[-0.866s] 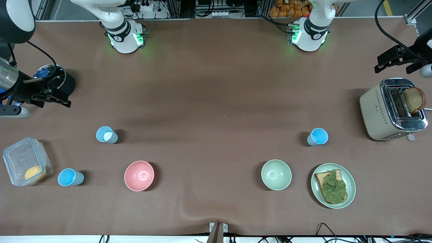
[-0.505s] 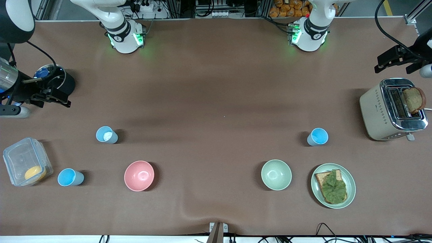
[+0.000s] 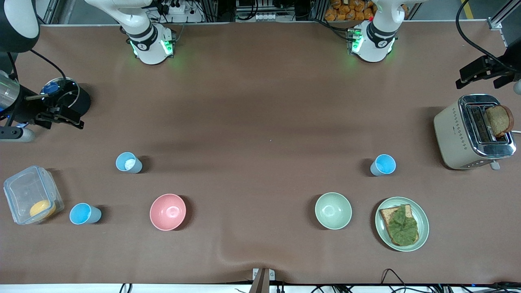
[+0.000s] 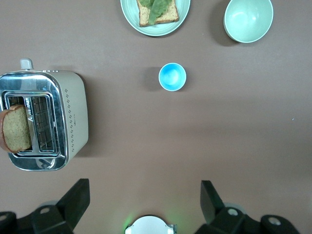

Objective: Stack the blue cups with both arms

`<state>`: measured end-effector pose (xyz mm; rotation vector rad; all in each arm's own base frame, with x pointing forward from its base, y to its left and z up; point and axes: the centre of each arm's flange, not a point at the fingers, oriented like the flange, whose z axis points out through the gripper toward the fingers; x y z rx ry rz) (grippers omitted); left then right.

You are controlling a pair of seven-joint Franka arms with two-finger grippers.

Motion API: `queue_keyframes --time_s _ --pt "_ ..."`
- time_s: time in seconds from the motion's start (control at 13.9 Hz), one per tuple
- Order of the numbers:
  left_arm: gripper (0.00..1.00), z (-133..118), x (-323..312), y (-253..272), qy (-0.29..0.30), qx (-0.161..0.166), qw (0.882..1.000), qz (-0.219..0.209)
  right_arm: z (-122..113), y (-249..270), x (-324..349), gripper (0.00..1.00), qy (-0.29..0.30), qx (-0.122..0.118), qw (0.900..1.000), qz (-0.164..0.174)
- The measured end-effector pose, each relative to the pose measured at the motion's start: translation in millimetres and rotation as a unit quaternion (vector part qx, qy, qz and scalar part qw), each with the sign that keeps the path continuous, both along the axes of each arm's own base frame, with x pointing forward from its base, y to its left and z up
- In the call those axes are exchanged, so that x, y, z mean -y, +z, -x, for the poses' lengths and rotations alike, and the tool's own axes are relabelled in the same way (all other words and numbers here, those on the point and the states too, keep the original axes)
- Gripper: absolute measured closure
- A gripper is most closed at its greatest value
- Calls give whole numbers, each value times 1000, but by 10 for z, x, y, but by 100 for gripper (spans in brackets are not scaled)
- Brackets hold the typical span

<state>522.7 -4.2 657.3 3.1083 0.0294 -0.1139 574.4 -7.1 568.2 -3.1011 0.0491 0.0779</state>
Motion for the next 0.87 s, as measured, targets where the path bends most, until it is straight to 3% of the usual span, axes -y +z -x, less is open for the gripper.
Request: queue_keyframes --time_s 0.43,0.72,0.87 --pt "0 -4 -2 -6 1 -1 1000 0 -40 -169 100 0 -11 -21 1000 0" --pt "0 -137 -21 -247 2 -23 1000 1 -200 -905 238 0 -21 -94 995 -4" --pt "0 -326 -44 -484 3 -38 999 3 -354 -1470 246 0 -22 -109 994 -4"
